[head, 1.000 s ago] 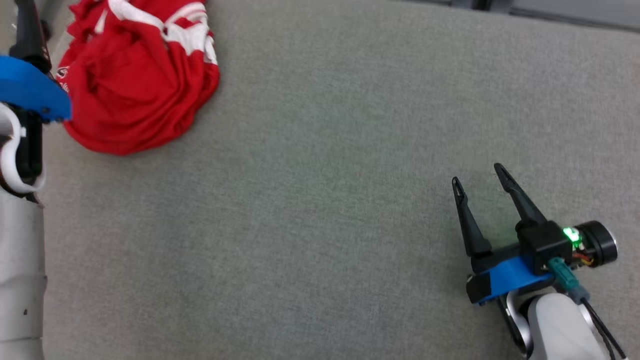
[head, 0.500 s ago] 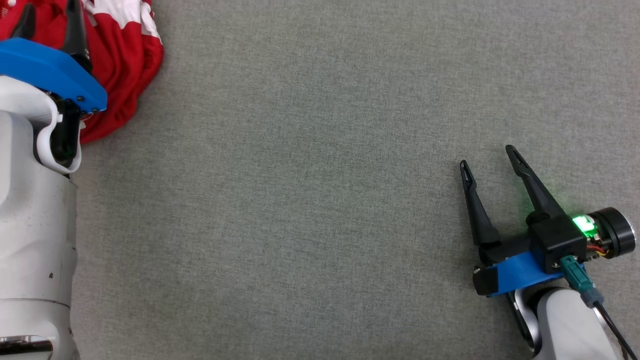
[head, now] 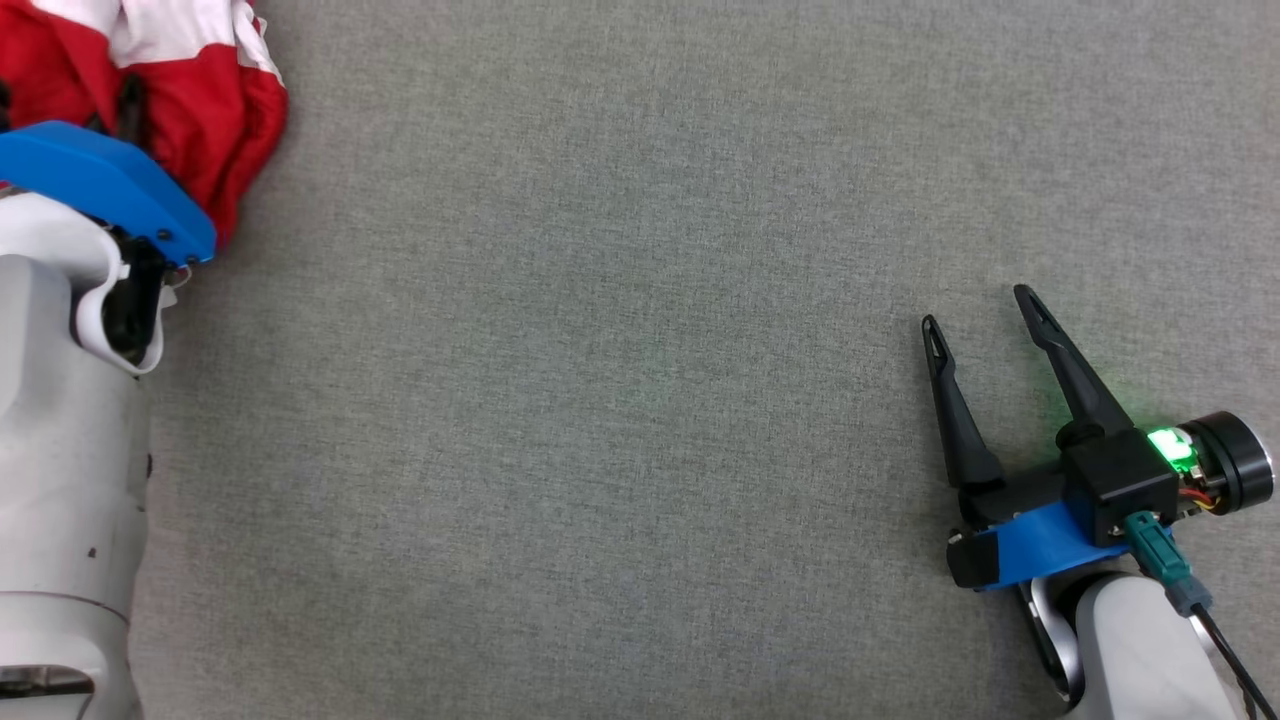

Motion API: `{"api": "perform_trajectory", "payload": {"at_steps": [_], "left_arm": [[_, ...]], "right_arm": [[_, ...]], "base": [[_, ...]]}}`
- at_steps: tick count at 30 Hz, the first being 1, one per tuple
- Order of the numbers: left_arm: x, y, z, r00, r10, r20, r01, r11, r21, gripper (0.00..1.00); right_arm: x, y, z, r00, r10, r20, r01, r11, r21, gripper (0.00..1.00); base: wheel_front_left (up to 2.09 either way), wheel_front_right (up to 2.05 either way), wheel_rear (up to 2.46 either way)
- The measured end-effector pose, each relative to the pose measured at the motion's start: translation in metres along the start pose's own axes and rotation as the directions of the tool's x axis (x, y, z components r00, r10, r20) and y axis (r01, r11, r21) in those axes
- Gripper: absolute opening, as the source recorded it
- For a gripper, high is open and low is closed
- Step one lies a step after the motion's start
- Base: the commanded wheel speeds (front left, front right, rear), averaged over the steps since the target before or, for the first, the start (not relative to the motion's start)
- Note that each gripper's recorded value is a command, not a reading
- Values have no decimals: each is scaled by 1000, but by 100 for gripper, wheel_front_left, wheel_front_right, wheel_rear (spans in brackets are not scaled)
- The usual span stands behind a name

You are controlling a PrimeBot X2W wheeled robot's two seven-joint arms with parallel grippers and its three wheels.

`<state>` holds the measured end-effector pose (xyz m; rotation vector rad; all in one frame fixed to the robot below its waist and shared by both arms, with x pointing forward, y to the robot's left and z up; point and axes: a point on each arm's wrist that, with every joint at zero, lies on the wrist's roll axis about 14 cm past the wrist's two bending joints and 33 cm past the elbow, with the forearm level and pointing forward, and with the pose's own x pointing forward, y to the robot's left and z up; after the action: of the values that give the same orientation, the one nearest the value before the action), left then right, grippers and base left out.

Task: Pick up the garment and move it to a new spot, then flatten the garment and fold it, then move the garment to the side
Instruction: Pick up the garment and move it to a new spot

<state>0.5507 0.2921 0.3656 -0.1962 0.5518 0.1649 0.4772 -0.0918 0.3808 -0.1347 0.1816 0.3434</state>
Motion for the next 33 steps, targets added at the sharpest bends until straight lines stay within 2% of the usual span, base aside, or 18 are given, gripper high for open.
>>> {"api": "perform_trajectory", "payload": {"at_steps": [6,10,13,17,21,25,29,33], "left_arm": [[-14,16,25,996,28,79,-30,999,22,0],[-33,22,60,985,26,172,-38,997,69,0],[-50,18,92,968,-1,250,-30,992,121,0],[-80,-7,137,930,-91,355,9,974,225,0],[-114,-54,172,877,-227,424,81,939,335,0],[-147,-121,193,800,-394,452,198,885,421,0],[-182,-203,198,683,-573,453,346,800,491,0],[-218,-282,181,536,-722,438,514,691,509,0]], "right_arm": [[-3,2,8,1000,3,20,-3,1000,5,100],[-8,4,18,999,6,39,-7,1000,22,100],[-14,3,29,998,-2,65,0,999,32,100],[-28,-1,42,996,-27,90,22,998,57,100],[-50,-10,49,993,-67,99,60,995,77,100],[-77,-26,52,986,-134,102,123,987,107,100],[-104,-51,56,968,-225,111,210,969,128,100],[-129,-76,59,941,-315,125,297,944,146,100]], "base": [[0,0,0],[0,0,0],[0,0,0],[0,0,0],[0,0,0],[0,0,0],[0,0,0],[0,0,0]]}}
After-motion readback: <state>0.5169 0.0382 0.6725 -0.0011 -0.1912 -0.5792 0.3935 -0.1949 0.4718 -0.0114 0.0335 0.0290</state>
